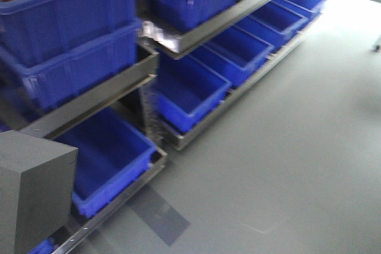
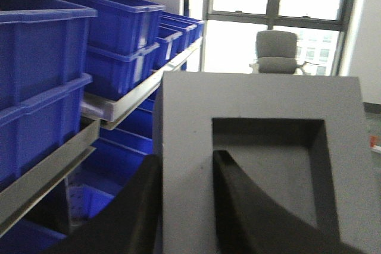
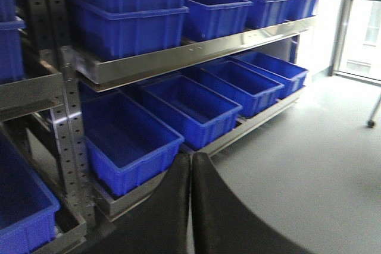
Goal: Sort gray base to blue bin
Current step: 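Turn and approach the large empty blue bin on the shelf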
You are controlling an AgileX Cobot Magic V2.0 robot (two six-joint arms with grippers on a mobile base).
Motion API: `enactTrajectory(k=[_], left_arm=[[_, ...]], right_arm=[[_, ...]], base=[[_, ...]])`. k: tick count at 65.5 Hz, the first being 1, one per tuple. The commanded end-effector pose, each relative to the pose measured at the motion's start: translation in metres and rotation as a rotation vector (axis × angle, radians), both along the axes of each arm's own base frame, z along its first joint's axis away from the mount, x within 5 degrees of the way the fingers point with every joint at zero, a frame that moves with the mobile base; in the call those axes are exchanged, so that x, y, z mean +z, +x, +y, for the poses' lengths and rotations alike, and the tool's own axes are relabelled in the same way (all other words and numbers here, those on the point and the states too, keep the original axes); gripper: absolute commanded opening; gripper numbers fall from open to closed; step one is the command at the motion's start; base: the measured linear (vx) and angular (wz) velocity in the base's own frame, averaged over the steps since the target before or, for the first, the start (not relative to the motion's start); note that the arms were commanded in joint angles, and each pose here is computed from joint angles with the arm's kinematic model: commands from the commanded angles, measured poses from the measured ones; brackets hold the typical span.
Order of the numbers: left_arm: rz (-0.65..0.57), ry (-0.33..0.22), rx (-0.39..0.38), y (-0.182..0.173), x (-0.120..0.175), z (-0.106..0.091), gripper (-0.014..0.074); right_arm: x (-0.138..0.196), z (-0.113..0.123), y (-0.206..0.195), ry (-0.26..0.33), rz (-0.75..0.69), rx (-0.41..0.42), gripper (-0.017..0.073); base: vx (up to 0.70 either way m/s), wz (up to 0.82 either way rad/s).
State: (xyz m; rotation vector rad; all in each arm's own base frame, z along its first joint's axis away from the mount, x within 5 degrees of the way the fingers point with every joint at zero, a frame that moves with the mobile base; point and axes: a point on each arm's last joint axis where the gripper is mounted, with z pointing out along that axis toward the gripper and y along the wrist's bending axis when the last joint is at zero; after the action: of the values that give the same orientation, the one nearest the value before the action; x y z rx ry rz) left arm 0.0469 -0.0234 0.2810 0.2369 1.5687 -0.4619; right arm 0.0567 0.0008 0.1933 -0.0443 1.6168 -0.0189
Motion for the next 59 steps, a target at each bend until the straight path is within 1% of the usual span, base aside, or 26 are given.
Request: enactTrajectory(k=[1, 59], left_arm=[[-0.110, -0.068, 0.006, -0.0010, 0.0191, 0.0013, -0.0006], [-0.110, -0.068, 0.006, -0.0010, 0.0191, 0.0013, -0.0006]], right_arm=[[0.0027, -0.0001, -0.0002, -0.012, -0.074, -0.003, -0.0009], [0.0027, -0.0001, -0.0002, -0.012, -0.074, -0.003, -0.0009]], base=[[0.20, 0.82], [0.17, 0.73]])
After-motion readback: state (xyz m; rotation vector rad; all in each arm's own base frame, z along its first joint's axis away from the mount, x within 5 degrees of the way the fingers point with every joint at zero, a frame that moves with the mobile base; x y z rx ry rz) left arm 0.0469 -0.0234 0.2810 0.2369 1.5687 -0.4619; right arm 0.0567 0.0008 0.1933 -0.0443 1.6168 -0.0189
